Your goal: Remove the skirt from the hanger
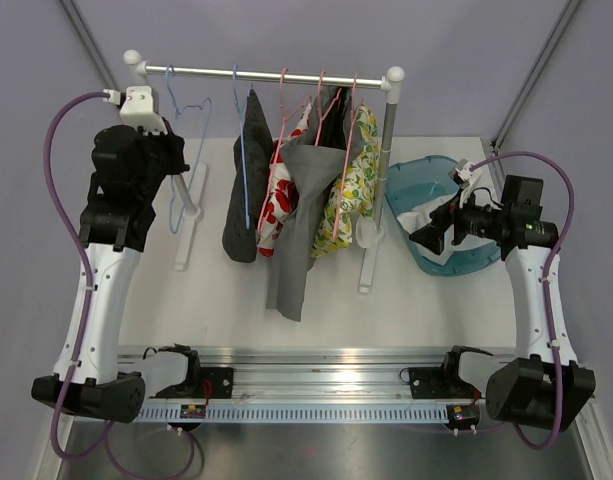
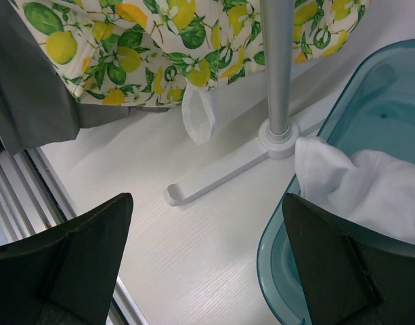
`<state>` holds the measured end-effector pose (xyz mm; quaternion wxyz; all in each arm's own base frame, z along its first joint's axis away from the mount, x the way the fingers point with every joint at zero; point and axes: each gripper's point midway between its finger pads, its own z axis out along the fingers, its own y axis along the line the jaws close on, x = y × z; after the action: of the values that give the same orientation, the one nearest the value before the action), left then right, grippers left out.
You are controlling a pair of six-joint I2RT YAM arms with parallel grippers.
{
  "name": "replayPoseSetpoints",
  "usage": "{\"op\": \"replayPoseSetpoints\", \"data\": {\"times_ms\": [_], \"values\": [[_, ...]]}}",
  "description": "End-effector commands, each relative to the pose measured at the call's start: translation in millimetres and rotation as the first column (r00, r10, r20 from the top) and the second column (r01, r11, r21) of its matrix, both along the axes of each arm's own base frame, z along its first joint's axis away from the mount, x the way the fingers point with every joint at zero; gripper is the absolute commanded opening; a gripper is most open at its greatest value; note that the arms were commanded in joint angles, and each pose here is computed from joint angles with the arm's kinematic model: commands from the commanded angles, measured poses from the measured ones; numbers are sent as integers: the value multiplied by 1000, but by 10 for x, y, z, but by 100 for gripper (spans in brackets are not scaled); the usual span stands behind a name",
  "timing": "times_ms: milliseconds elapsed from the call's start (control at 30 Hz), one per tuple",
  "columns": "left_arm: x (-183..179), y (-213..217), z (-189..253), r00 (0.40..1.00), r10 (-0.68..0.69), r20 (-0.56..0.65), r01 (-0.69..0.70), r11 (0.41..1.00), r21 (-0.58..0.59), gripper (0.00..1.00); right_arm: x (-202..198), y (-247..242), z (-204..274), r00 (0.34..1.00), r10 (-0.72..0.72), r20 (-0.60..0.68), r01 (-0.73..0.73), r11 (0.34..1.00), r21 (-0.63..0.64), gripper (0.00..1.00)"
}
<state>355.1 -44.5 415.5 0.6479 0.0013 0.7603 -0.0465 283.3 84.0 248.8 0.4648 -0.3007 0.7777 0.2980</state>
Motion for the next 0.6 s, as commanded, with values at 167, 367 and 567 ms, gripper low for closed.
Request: {"op": "replayPoseSetpoints", "data": {"times_ms": [167,367,567], "values": [[87,-75,634,977,-59,204,96,980,-174,0,-57,62,108,997,54,56,-55,998,13,99],[416,171,368,990,-31,135,63,969,-239,0,-75,74,126,997,61,55,-62,998,22,99],[486,261,185,992,-41,118,73,957,-281,0,-110,102,145,995,83,60,-85,996,30,100]]}}
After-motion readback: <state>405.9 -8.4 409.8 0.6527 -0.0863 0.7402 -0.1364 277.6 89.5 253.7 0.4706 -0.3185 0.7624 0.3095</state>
